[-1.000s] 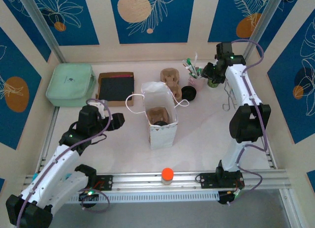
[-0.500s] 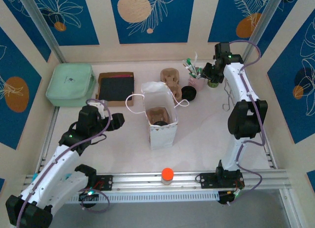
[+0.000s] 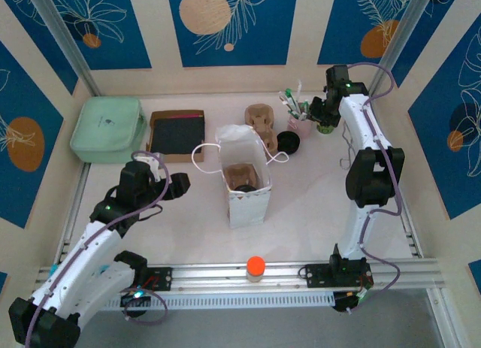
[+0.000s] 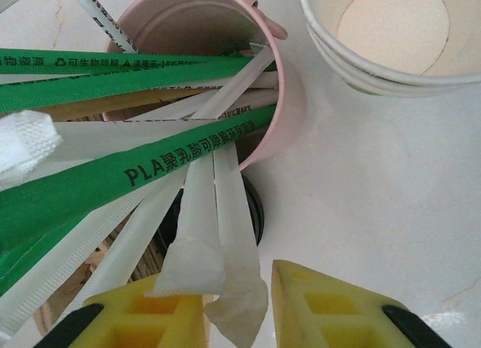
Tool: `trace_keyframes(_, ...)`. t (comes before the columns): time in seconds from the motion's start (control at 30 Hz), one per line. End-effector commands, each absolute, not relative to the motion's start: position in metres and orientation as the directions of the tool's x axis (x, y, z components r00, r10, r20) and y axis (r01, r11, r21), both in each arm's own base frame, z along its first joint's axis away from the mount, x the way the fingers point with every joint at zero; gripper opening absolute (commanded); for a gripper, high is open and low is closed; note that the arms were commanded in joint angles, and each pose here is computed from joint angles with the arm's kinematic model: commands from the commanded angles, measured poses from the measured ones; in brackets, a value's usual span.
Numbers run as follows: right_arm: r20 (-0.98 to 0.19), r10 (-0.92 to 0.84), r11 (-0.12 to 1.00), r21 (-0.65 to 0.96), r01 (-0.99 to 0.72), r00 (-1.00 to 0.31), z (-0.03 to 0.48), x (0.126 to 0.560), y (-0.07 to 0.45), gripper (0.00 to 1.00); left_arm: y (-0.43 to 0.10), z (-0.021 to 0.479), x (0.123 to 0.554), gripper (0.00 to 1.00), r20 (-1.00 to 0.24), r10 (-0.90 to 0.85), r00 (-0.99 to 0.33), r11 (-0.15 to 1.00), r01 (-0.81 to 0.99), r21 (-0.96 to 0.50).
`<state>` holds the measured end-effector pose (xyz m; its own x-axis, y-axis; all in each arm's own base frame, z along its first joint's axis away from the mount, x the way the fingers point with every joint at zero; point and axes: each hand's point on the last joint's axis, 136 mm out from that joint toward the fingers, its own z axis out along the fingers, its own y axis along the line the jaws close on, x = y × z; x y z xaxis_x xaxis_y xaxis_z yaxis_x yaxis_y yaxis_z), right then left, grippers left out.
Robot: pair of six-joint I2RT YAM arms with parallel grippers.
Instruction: Pack the takeout coffee
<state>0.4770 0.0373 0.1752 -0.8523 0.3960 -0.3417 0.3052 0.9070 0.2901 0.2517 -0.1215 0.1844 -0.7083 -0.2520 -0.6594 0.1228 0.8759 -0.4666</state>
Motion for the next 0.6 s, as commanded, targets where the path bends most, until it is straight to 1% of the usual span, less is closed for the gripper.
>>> trace_keyframes(0.0, -0.343, 0.383, 0.908, 0.311, 0.282, -0.858, 0.1830, 0.4800, 0.0415, 0.27, -0.1193, 0.1882, 0.2531, 0.79, -0.664, -0.247, -0.705, 0.880, 0.124, -0.459)
trace_keyframes(0.07, -0.345, 0.380, 0.910, 0.308, 0.279, -0.858, 0.1843, 0.4791, 0.0422, 0.26, -0.1198, 0.1887, 0.2535, 0.79, -0.665, -0.247, -0.705, 0.879, 0.126, -0.460)
trace_keyframes(0.2, -0.351, 0.373, 0.913, 0.305, 0.272, -0.859, 0.1862, 0.4789, 0.0440, 0.21, -0.1200, 0.1913, 0.2541, 0.79, -0.667, -0.249, -0.702, 0.878, 0.127, -0.461)
trace_keyframes(0.4, -0.351, 0.369, 0.915, 0.300, 0.269, -0.861, 0.1867, 0.4786, 0.0456, 0.20, -0.1200, 0.1947, 0.2534, 0.79, -0.672, -0.245, -0.699, 0.878, 0.133, -0.459)
trace_keyframes(0.47, -0.350, 0.366, 0.916, 0.300, 0.267, -0.862, 0.1866, 0.4782, 0.0462, 0.17, -0.1190, 0.1945, 0.2530, 0.79, -0.671, -0.247, -0.699, 0.879, 0.129, -0.458)
trace_keyframes(0.57, -0.351, 0.361, 0.918, 0.294, 0.264, -0.864, 0.1882, 0.4767, 0.0475, 0.17, -0.1186, 0.1955, 0.2526, 0.78, -0.673, -0.249, -0.696, 0.879, 0.129, -0.458)
